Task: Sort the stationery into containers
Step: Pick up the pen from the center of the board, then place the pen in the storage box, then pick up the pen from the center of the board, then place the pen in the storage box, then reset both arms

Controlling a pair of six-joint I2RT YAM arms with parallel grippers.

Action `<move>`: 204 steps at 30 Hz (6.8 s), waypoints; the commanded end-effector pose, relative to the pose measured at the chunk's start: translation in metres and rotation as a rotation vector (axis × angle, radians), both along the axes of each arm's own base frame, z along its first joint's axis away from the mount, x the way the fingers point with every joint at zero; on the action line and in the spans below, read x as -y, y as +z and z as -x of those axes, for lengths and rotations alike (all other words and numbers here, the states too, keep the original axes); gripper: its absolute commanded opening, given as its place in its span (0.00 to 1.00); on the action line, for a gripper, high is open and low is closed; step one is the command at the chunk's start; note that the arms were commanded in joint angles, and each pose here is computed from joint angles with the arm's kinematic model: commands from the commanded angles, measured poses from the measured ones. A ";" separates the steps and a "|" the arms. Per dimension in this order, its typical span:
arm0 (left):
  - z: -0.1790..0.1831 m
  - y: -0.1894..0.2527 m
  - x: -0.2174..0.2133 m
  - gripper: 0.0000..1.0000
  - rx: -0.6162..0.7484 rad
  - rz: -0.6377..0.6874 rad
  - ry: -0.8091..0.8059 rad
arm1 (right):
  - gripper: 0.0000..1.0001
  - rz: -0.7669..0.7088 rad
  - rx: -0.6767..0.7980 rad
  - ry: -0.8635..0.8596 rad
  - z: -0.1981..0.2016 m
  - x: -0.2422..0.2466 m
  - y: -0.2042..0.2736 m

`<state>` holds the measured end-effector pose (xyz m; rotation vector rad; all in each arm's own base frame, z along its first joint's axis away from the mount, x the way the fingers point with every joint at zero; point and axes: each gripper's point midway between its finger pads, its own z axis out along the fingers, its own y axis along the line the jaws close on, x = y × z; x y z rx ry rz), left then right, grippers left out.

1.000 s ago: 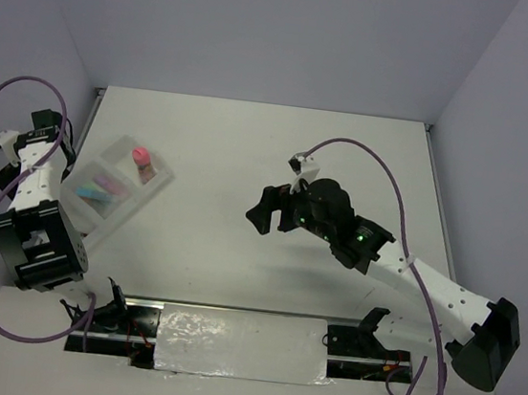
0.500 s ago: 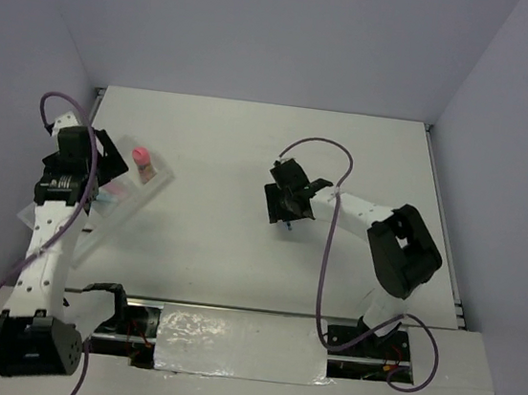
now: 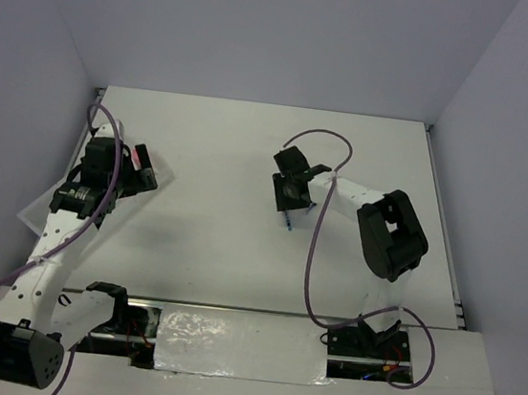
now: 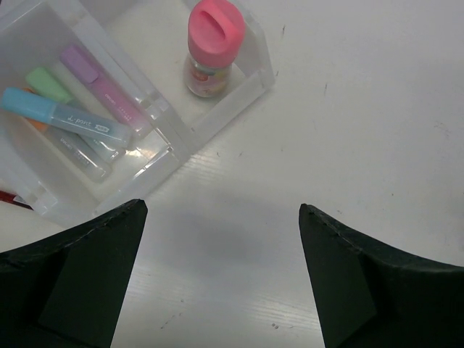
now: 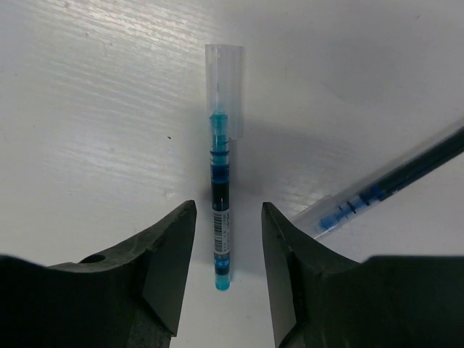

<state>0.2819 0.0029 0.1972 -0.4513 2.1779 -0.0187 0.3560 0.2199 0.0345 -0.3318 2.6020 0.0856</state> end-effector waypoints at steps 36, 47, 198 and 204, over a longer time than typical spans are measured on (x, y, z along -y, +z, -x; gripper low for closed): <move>0.000 0.002 0.171 0.06 0.058 0.716 -0.467 | 0.26 -0.879 0.147 0.534 0.144 -0.212 0.202; 0.048 -0.019 -0.124 0.00 -0.094 0.019 0.747 | 1.00 -0.660 0.240 0.222 0.099 -0.093 0.165; 0.056 0.171 0.041 0.99 0.334 0.120 -0.189 | 1.00 -0.622 0.779 0.133 0.203 0.102 0.373; 0.135 0.164 -0.005 0.99 0.369 -0.047 -0.084 | 1.00 -0.478 0.855 -0.027 0.226 0.178 0.401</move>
